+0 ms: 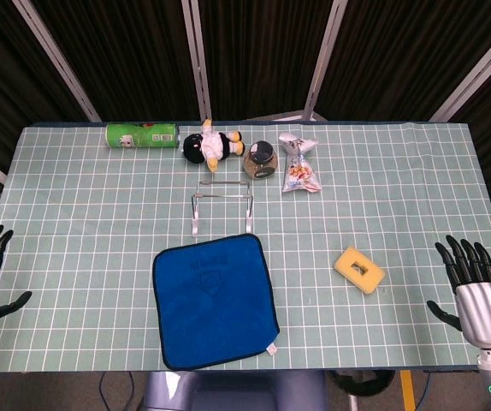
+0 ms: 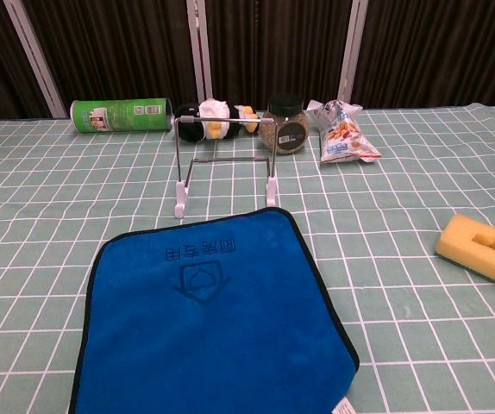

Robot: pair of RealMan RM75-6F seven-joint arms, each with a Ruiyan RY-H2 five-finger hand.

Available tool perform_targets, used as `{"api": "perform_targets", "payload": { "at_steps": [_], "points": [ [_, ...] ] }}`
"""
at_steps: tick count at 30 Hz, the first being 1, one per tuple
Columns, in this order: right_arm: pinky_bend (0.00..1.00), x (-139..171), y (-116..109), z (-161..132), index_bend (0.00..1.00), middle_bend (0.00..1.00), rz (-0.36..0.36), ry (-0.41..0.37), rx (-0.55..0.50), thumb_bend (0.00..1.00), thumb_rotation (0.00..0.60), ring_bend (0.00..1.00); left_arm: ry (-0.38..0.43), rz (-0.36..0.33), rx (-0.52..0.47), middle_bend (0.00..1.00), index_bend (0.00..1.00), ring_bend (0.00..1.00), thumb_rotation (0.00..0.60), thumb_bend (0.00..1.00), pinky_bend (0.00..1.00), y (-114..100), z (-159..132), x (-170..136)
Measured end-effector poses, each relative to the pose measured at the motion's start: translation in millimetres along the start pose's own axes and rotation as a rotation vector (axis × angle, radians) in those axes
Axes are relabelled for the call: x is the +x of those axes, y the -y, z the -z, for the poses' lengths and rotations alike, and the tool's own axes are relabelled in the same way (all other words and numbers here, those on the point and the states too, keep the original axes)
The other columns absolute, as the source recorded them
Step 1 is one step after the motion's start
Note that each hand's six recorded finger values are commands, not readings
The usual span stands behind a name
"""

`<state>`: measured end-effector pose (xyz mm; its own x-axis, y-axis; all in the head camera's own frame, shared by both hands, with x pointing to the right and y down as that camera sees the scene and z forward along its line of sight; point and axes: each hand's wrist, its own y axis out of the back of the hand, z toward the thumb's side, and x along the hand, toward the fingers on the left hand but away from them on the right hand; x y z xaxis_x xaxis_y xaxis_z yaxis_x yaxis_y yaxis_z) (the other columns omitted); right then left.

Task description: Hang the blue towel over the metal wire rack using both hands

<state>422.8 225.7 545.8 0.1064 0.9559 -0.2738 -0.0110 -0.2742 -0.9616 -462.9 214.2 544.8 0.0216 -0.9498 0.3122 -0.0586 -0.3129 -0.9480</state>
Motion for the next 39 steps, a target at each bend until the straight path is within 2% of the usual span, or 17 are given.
{"api": "perform_targets", "payload": {
  "at_steps": [5,9,12,19,25,28,32,39],
  "points": [
    [0.0,-1.6,2.1,-2.8,0.0,0.0,-0.008,-0.007,-0.022,0.0,0.6,0.0,0.005,0.003,0.001,0.0,0.0,0.0,0.6,0.0,0.0,-0.3,-1.7,-1.7],
    [0.0,-6.8,4.8,-15.3,0.0,0.0,-0.01,-0.064,-0.042,0.0,0.6,0.0,0.011,0.004,-0.01,0.0,0.0,0.0,0.6,0.0,0.0,-1.5,-3.5,-2.6],
    [0.0,-16.1,8.2,-33.7,0.0,0.0,-0.022,-0.155,-0.066,0.0,0.6,0.0,0.02,0.004,-0.011,0.0,0.0,0.0,0.6,0.0,0.0,-1.6,-6.2,-2.4],
    [0.0,-55.3,20.6,-101.5,0.01,0.0,-0.084,-0.489,-0.054,0.0,0.6,0.0,0.014,0.036,-0.002,0.0,0.0,0.0,0.6,0.0,0.0,6.1,-7.7,-1.0],
    [0.0,-102.2,50.9,-183.7,0.06,0.01,-0.182,-0.806,0.06,0.0,0.6,0.0,-0.028,0.046,0.014,0.0,0.0,0.0,0.6,0.0,0.0,9.5,-2.2,1.3],
    [0.0,-117.7,65.7,-215.8,0.1,0.03,-0.192,-0.924,0.13,0.01,0.6,0.0,-0.037,0.048,0.021,0.0,0.0,0.0,0.6,0.0,0.0,10.6,-1.1,1.2],
    [0.0,-128.0,82.8,-241.6,0.13,0.05,-0.18,-1.016,0.182,0.06,0.6,0.0,-0.043,0.046,0.031,0.0,0.0,0.0,0.6,0.0,0.0,11.9,0.2,1.8],
    [0.0,-135.6,110.0,-268.8,0.14,0.06,-0.176,-1.077,0.204,0.06,0.6,0.0,-0.052,0.058,0.041,0.0,0.0,0.0,0.6,0.0,0.0,16.8,1.6,3.7]
  ]
}}
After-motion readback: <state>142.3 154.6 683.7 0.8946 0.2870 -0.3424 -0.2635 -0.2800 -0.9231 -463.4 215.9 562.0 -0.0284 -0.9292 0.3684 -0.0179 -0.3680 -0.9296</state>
